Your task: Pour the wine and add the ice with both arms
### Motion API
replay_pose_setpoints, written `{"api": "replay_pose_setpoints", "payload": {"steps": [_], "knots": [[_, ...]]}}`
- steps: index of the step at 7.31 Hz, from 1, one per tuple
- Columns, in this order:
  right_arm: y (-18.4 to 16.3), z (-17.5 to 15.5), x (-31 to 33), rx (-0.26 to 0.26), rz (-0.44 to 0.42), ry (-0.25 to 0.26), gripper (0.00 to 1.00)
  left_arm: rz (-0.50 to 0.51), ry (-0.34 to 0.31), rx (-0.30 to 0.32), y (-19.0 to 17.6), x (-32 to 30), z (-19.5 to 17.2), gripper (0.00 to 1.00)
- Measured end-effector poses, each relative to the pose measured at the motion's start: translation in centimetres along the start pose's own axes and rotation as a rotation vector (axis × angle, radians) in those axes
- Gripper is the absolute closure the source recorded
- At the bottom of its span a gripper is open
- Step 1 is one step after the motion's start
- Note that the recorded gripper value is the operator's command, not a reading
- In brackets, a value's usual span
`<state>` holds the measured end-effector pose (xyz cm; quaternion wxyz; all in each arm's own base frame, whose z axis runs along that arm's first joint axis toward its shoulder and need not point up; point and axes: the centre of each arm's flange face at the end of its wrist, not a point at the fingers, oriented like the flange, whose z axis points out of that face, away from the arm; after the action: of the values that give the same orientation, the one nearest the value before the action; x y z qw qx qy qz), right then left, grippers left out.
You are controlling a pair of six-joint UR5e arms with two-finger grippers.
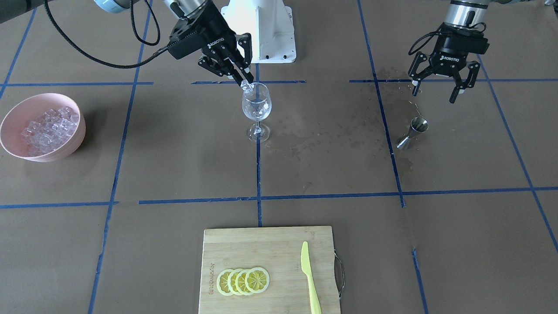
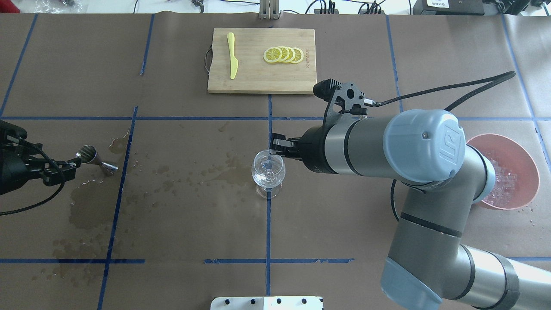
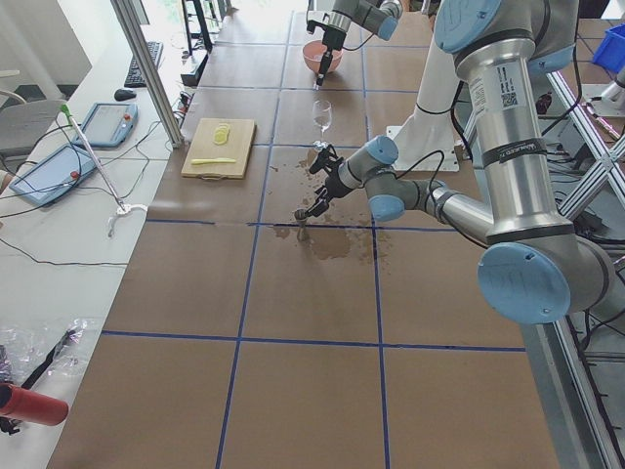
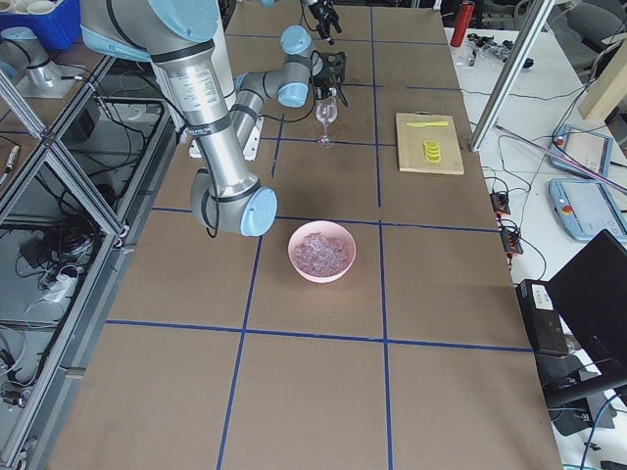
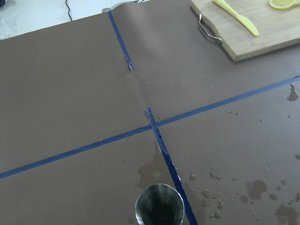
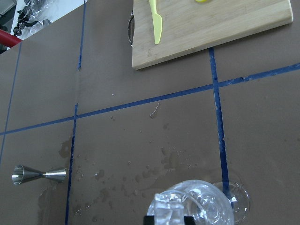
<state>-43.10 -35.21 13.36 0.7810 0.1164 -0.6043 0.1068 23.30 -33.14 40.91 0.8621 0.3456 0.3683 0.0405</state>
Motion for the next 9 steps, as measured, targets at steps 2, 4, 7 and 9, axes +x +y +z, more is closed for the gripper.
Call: {"api": "replay_pose_setpoints", "payload": {"steps": [2, 4, 7, 9], "knots": [[0.8, 0.9, 0.1, -0.017, -0.003, 0.011, 1.00, 0.004, 0.006, -0.003, -0.6, -0.1, -0.6, 0.00], [1.2, 1.2, 0.2, -0.025, -0.002, 0.014, 0.25, 0.001, 0.011, -0.007, -0.7, -0.2, -0.8, 0.00], [1.2, 1.3, -0.4, -0.019, 0.039, 0.009, 0.01, -0.002, 0.013, -0.005, -1.1, -0.1, -1.2, 0.00], [1.2, 1.4, -0.6, -0.015, 0.051, 0.008, 0.00, -0.009, 0.014, -0.025, -1.7, 0.0, -1.9, 0.00]]}}
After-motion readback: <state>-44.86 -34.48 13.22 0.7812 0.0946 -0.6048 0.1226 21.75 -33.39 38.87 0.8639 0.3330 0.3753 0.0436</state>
